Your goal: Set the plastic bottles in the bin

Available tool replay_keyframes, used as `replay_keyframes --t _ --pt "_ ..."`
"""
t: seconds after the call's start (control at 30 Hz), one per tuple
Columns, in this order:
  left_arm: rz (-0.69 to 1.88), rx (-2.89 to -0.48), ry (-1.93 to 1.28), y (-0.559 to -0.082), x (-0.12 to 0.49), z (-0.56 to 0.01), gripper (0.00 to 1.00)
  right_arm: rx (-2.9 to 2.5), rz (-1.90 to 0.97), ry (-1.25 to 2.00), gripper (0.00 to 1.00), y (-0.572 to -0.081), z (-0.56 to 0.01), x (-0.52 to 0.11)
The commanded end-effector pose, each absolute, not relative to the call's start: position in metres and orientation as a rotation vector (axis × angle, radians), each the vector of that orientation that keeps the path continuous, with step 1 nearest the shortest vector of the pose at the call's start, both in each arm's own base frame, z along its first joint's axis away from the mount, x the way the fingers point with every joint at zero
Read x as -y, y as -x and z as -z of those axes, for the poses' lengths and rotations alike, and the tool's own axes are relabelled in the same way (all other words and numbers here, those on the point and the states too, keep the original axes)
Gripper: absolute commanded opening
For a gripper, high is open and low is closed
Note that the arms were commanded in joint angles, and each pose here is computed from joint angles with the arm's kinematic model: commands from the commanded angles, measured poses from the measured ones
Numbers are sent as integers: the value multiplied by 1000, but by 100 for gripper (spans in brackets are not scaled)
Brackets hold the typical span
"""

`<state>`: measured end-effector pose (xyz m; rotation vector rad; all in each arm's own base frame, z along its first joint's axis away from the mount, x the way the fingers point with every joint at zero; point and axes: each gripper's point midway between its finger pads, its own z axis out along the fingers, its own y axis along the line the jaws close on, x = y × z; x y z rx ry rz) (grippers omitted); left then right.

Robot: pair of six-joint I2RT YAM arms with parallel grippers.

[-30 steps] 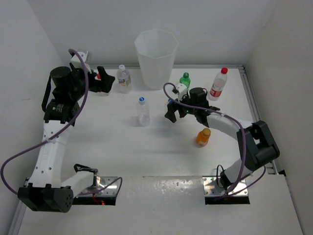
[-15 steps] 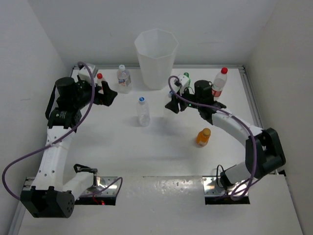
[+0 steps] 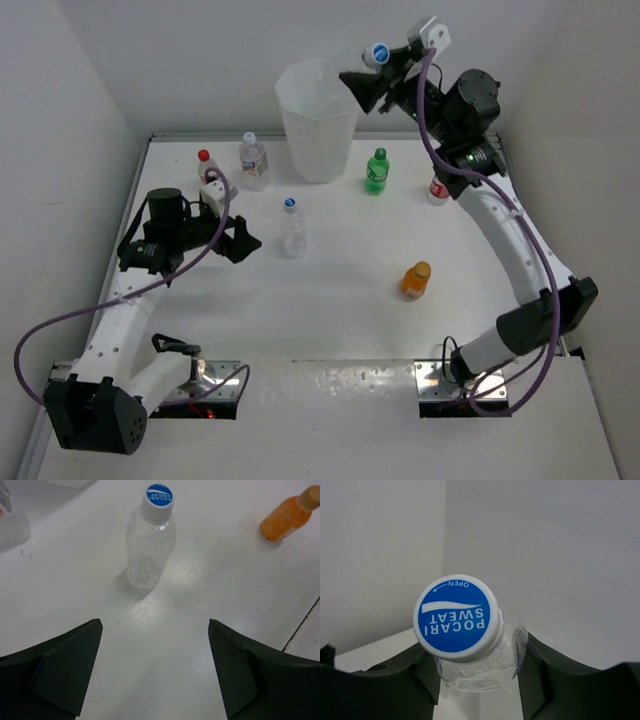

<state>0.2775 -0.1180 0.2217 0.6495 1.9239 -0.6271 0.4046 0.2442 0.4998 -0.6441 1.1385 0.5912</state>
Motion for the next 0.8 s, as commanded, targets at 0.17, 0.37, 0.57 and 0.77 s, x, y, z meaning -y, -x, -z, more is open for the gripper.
replay_keyframes --t 0.17,0.37,0.57,0.77 --pt "584 -1827 -800 -278 137 -220 95 -1111 -443 517 22 -515 -493 -254" --pt "547 -1816 -783 -290 139 -207 95 -1151 -417 485 27 -566 -471 -258" --pt "494 -1764 -785 -310 150 -199 96 -1267 -415 504 87 -580 -417 -259" --pt "535 -1744 -793 -336 174 -184 96 -1321 -484 450 94 -551 -434 -245"
